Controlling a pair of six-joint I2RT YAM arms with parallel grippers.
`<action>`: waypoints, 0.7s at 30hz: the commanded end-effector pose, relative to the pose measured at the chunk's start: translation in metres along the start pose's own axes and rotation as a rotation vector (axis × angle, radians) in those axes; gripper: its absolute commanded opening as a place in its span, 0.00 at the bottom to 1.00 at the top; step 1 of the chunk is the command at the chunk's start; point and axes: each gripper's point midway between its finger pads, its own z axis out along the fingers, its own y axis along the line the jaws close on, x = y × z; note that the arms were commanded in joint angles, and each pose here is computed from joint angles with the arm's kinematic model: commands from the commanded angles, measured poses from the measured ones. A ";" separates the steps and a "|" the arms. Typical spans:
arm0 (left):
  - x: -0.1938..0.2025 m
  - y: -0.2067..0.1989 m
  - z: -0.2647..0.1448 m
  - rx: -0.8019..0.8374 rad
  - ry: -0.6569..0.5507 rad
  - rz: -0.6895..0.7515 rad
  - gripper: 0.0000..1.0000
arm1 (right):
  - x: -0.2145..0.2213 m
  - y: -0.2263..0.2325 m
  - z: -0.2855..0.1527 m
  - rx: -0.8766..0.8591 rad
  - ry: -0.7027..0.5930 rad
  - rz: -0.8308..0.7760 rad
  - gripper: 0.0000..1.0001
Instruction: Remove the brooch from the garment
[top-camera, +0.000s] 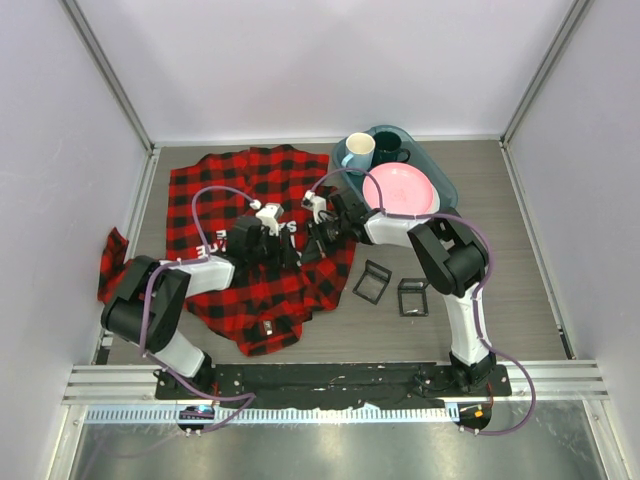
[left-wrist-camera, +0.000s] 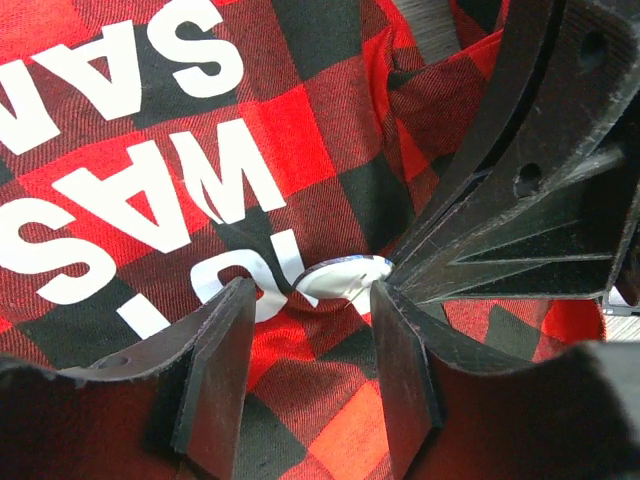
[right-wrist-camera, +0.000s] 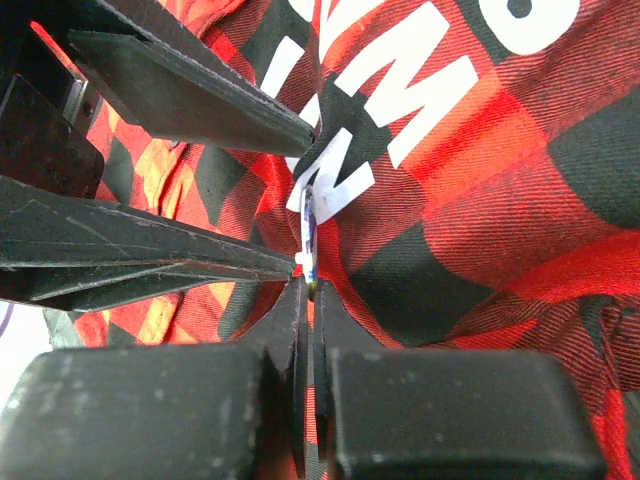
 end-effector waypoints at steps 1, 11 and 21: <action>-0.005 0.001 0.006 -0.031 0.008 0.012 0.51 | -0.011 0.005 0.001 -0.024 -0.017 -0.020 0.01; -0.001 0.003 0.006 -0.042 0.029 -0.003 0.41 | -0.011 0.002 0.001 -0.019 -0.017 -0.015 0.01; 0.002 0.006 0.000 -0.070 0.040 -0.024 0.55 | -0.009 0.001 0.003 -0.019 -0.013 -0.016 0.01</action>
